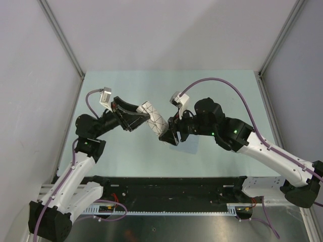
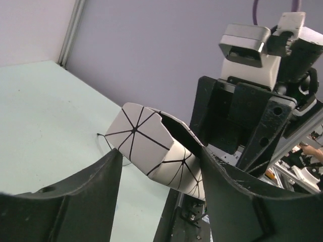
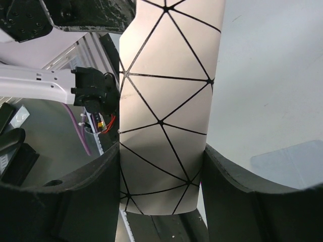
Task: Organize the sunglasses
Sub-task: Pass from the right arm to the left, then open the sunglasses case.
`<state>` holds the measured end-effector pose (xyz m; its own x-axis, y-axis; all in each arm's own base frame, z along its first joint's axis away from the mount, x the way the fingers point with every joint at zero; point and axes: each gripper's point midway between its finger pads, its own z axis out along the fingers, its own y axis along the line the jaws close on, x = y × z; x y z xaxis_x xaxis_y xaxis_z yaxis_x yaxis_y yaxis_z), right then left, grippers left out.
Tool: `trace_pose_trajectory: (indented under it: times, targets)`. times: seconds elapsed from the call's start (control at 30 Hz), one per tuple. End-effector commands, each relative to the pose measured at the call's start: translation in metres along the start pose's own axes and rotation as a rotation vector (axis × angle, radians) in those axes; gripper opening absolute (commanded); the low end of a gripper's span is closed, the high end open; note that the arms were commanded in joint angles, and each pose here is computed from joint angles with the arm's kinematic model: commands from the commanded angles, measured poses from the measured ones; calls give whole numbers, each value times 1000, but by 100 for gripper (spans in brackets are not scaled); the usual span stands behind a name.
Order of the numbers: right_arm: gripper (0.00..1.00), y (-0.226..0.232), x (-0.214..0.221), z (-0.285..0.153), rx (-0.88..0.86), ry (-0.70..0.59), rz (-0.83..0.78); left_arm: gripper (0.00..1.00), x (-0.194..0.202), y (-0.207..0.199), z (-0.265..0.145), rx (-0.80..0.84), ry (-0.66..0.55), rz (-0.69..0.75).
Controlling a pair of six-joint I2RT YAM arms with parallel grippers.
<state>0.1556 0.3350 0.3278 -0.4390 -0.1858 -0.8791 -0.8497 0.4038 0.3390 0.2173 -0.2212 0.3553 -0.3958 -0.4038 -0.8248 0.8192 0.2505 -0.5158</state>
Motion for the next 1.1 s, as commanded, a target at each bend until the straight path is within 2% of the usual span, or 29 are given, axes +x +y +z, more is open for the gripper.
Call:
trace_pose_trajectory:
  times: [0.0,0.03,0.1,0.13,0.23,0.43,0.53,0.7,0.87,0.93,1.07]
  targets:
    - [28,61,-36,-13,-262,-128,-131,58,14,-9,-2,57,60,48]
    - [30,61,-34,-13,-256,-126,-136,49,13,-10,-2,60,58,51]
    - [32,58,-34,-11,-234,-125,-136,40,12,-11,-2,58,56,43]
    - [34,57,-34,-10,-230,-126,-134,31,13,-10,-2,56,59,35]
    - [40,54,-36,-8,-205,-136,-135,18,17,-5,-1,44,70,-15]
    - [64,43,-38,-3,-130,-150,-144,6,20,2,1,19,68,-69]
    - [67,39,-39,0,-110,-152,-140,1,21,8,2,0,63,-86]
    - [69,33,-41,2,-73,-161,-129,0,25,14,3,-16,68,-111]
    - [85,17,-43,7,17,-175,-120,0,21,14,3,-28,51,-110]
    - [92,16,-44,12,72,-190,-134,3,20,15,3,-36,43,-110]
    - [95,15,-42,23,154,-202,-168,8,18,18,3,-54,32,-112]
